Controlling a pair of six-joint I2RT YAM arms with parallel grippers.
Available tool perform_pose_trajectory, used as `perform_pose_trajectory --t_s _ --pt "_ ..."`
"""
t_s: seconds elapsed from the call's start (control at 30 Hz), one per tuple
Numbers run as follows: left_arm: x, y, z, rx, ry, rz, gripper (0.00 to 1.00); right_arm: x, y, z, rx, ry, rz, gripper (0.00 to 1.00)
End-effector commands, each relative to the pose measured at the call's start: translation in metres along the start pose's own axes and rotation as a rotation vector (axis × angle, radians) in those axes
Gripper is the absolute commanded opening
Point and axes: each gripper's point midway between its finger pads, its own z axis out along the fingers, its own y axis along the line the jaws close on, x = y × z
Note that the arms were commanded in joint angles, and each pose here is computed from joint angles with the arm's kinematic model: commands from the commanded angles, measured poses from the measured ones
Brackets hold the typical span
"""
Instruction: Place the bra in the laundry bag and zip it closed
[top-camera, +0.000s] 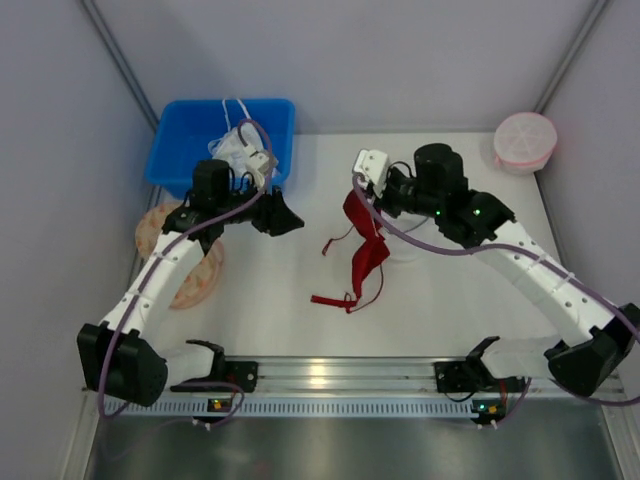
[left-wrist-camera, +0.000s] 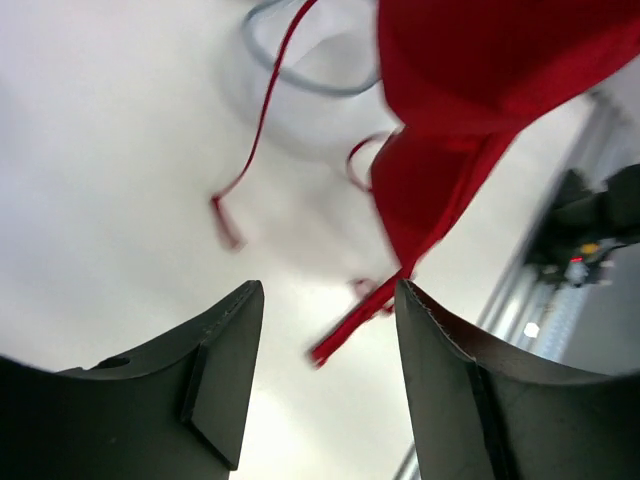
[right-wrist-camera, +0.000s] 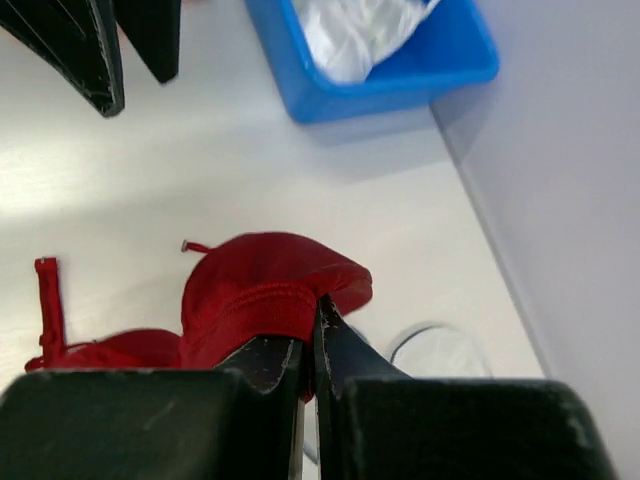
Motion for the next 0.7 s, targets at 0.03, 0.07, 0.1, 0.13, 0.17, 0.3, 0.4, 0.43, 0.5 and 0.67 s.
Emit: perform_pose_trajectory --t_s 0.03,0.07,0.1,0.13,0.17,0.3,0.4,0.43,0.5,0.67 --pt "0.058 0.064 0.006 -0.219 0.143 0.197 0.61 0.097 0.021 0.021 0.003 0.303 0.024 0.0" --pt "0.067 0.065 0.006 -0.221 0.167 0.226 0.62 0.109 0.02 0.02 0.024 0.346 0.024 0.0" --pt "0.088 0.068 0.007 -0.214 0.213 0.262 0.62 0.119 0.022 0.02 0.03 0.369 0.033 0.0" --pt "0.097 0.061 0.009 -0.191 0.23 0.303 0.62 0.122 0.022 0.02 0.039 0.378 0.042 0.0" --pt "0.106 0.057 0.011 -0.166 0.248 0.33 0.62 0.125 0.019 0.018 0.066 0.388 0.061 0.0" --pt "0.152 0.042 0.016 -0.046 0.337 0.474 0.61 0.122 0.009 0.016 0.116 0.383 0.11 0.0" --pt "0.17 0.027 0.019 0.058 0.355 0.589 0.61 0.117 -0.003 0.012 0.154 0.378 0.167 0.0" --pt "0.182 0.023 0.02 0.083 0.372 0.61 0.61 0.117 -0.006 0.009 0.163 0.381 0.181 0.0" --pt "0.19 0.021 0.024 0.084 0.378 0.685 0.61 0.112 -0.013 0.004 0.182 0.376 0.208 0.0" --pt "0.176 0.005 0.048 0.033 0.304 0.818 0.61 0.12 -0.009 -0.006 0.178 0.423 0.263 0.0"
